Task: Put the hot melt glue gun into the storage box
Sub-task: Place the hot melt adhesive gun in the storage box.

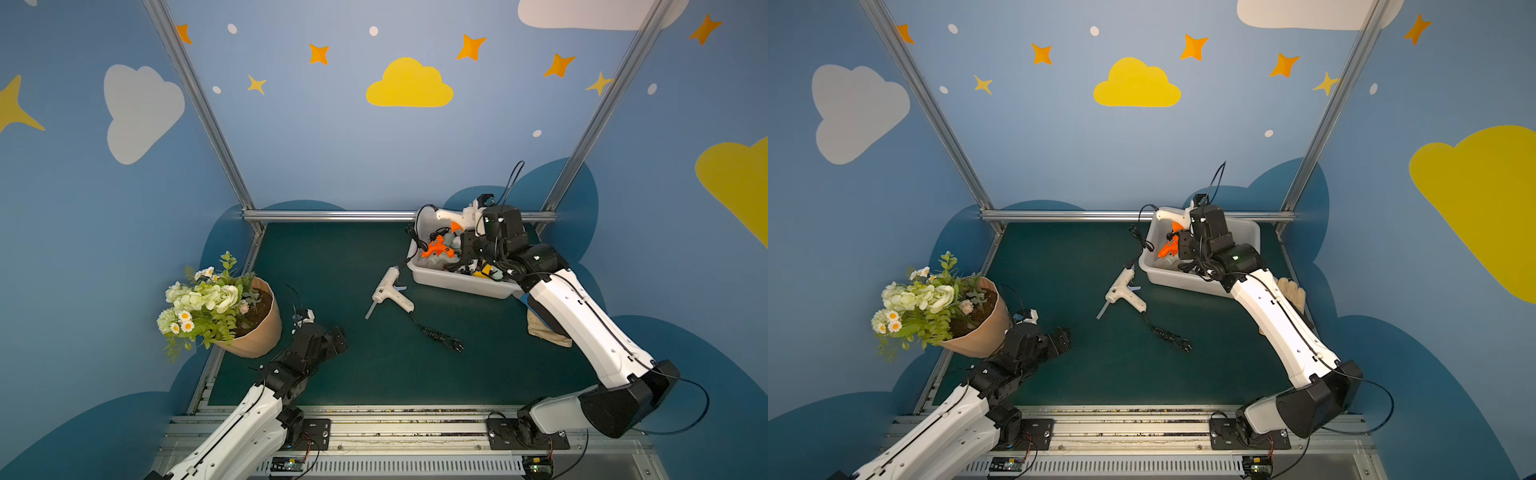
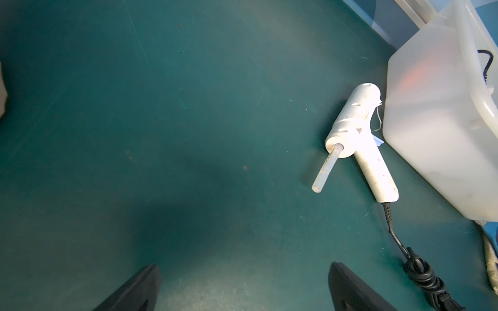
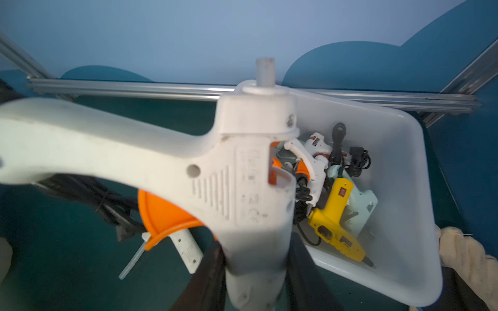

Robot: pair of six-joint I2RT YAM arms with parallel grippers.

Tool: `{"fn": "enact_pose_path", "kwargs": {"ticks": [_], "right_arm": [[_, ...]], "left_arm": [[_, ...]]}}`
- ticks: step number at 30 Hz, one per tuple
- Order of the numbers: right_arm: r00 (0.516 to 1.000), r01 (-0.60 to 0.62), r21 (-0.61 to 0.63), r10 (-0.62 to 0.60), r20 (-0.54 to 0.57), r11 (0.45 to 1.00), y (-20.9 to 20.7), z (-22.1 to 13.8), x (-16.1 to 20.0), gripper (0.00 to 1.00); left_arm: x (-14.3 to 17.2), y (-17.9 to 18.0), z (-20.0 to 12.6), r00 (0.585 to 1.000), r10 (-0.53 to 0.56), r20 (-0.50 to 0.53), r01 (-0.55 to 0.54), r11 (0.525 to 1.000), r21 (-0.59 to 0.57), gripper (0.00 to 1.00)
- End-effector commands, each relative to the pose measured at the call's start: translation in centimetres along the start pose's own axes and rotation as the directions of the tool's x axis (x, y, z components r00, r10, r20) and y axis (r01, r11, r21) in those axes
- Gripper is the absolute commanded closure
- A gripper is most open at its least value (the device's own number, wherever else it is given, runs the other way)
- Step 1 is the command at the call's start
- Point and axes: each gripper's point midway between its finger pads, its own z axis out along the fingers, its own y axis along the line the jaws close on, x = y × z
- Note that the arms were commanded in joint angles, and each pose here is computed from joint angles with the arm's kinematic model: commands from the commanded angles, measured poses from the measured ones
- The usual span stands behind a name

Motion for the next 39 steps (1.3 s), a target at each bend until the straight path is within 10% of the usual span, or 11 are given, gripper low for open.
{"fn": "enact_pose_path", "kwargs": {"ticks": [1, 19, 39], "right_arm": [[0.992, -0.076, 0.006, 0.075, 0.097, 0.997, -2.0, -0.7, -3.3, 1.00], [0.922, -0.321, 0.298, 0.369, -0.118, 0.899, -17.5, 8.2, 3.1, 1.00], [0.780, -0.184, 0.417, 0.390, -0.489, 0.890, -20.0, 17.0, 11.7, 1.00]], "left_arm": [[0.2, -0.3, 0.3, 1.000, 0.002, -0.011, -0.002, 1.000, 0.022, 0.00], [0.5, -0.7, 0.6, 0.999, 0.020, -0.033, -0.018, 0.999, 0.034, 0.00], [0.6, -1.2, 0.8, 0.997, 0.046, -0.062, -0.043, 0.998, 0.047, 0.00]]}}
